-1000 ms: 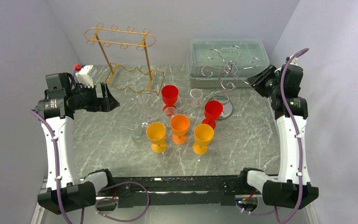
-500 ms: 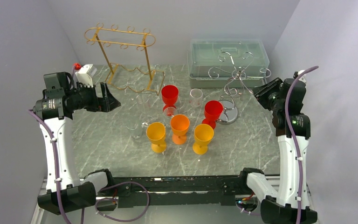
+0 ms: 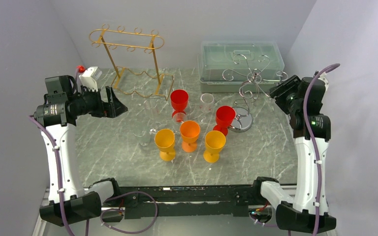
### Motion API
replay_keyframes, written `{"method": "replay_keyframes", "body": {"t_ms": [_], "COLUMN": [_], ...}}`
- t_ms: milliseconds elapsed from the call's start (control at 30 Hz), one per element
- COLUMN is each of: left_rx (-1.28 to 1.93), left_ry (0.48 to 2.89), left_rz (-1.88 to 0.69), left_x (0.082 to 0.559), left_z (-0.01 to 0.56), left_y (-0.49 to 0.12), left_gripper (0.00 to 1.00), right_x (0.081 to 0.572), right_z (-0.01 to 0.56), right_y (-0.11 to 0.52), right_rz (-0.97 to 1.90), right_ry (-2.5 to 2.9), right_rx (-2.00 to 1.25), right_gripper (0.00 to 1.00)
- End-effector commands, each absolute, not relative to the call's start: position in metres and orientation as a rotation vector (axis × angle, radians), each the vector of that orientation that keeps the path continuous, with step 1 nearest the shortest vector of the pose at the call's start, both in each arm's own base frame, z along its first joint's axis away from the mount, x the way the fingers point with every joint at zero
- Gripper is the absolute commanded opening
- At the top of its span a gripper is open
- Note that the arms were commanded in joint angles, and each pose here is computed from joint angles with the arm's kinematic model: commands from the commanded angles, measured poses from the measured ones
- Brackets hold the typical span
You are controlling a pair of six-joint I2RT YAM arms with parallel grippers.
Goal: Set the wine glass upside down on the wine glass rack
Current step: Adjust the wine rack at the center of the board.
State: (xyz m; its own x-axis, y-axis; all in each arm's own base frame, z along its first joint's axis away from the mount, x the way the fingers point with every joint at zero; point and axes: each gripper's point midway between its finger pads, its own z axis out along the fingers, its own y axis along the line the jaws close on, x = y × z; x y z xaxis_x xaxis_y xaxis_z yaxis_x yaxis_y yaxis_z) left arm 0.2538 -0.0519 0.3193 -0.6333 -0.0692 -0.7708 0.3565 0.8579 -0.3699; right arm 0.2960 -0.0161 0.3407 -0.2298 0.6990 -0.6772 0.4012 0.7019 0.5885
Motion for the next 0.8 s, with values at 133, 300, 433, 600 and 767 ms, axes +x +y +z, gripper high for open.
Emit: {"method": "replay_keyframes", "body": {"t_ms": [133,300,433,600,767], "left_rx": [0.262,0.261,0.254,0.249,0.243], "left_ry": [2.156,2.175,2.183,2.214,2.256], "left_rz": [-0.656,-0.663,-0.677,-0.676,-0.667], "left_x": [0.251,0.254,0.256,0.26,0.26], "left_z": [0.326,0.318,0.315,0.306,0.295], "left_y": [-0.056,-0.055,-0.055,-0.053,-0.05], "left_gripper": [0.99,0.99,0.99,0.99,0.99], "right_x": [0.265,0.247,0.238,0.245,0.26], "right_z": [0.408,0.431,0.439,0.437,0.444], "right_y": [-0.034,-0.026,-0.004,0.022,0.063], "right_rz": [0.239,0.253,0.341,0.414,0.474], "right_ry": [1.661,1.633,1.654,1.733,1.799], "right_rx": [0.789,0.719,0.61,0.467,0.316], "right_gripper": [0.73,0.81,0.83,0.84,0.84]}}
